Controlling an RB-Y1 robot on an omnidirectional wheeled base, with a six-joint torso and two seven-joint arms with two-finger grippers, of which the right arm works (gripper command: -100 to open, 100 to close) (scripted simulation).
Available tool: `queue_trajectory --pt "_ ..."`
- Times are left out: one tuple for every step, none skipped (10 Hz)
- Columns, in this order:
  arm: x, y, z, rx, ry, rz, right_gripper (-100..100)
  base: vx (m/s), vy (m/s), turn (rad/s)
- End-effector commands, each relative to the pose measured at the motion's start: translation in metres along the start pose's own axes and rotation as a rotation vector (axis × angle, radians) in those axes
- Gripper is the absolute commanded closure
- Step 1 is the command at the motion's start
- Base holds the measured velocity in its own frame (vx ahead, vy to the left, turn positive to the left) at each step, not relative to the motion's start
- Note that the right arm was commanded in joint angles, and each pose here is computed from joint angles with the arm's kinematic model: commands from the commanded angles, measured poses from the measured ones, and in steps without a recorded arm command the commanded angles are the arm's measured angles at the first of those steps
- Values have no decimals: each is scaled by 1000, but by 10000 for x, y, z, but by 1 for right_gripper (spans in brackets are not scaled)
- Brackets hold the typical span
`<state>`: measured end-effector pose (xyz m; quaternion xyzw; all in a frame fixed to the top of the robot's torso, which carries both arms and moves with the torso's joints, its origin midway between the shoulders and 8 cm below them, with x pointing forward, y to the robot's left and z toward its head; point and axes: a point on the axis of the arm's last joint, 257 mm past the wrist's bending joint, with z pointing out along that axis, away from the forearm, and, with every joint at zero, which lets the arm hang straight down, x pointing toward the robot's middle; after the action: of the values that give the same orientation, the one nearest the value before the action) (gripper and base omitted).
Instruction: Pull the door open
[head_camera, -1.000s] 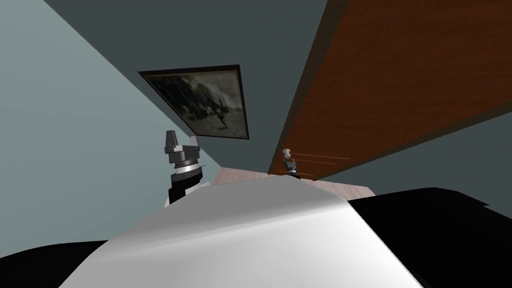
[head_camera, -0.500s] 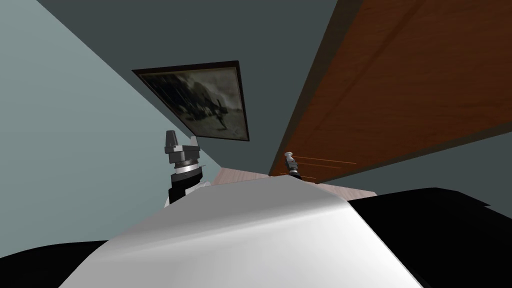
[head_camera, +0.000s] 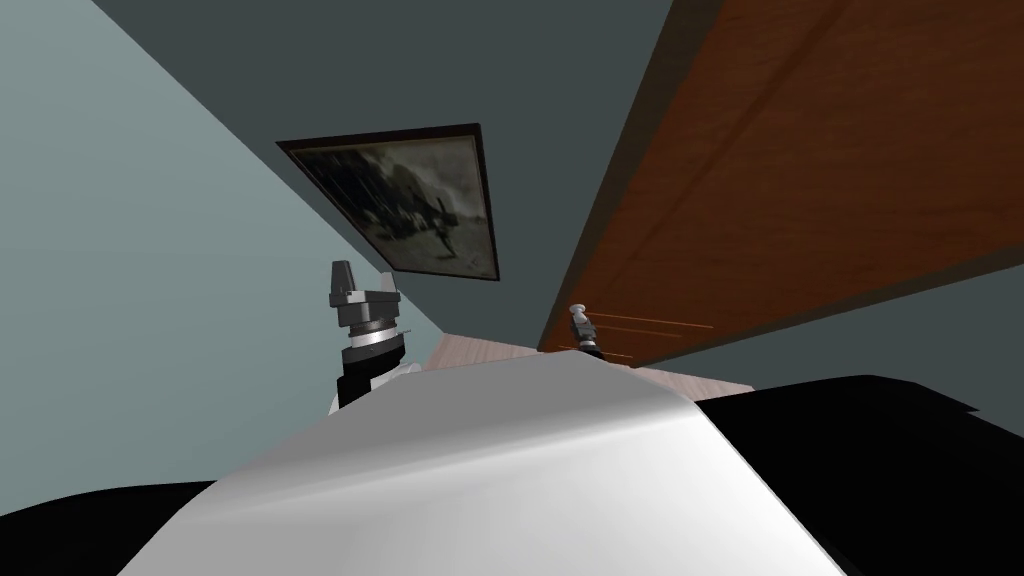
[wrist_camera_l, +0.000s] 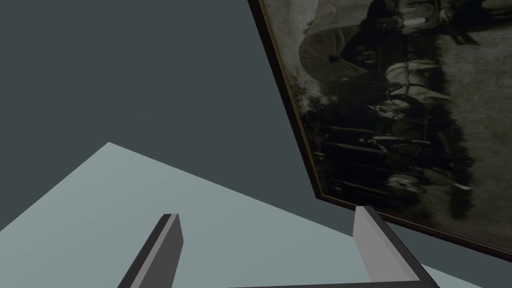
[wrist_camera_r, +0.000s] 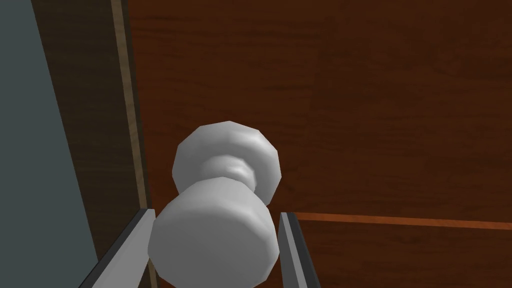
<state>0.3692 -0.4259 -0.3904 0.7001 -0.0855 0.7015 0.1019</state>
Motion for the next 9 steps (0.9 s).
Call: queue_trajectory --pt "-11 -5 -58 20 -1 5 100 -171 -51 148" --pt "-10 -2 -73 26 -1 6 100 -182 -39 102" --pt "-9 3 -105 39 0 8 100 -189 -20 103" --pt "-9 8 -139 53 0 10 100 -206 -16 131" --pt "-9 13 -174 67 0 13 100 -209 -6 123" --pt "-10 17 -208 80 -1 16 100 -190 -14 109" --pt "-11 21 -239 92 -2 18 100 -197 -31 103" --pt "-12 24 -275 105 -3 21 100 -233 -14 123" --pt "-17 32 -248 95 -4 15 100 -108 -2 23"
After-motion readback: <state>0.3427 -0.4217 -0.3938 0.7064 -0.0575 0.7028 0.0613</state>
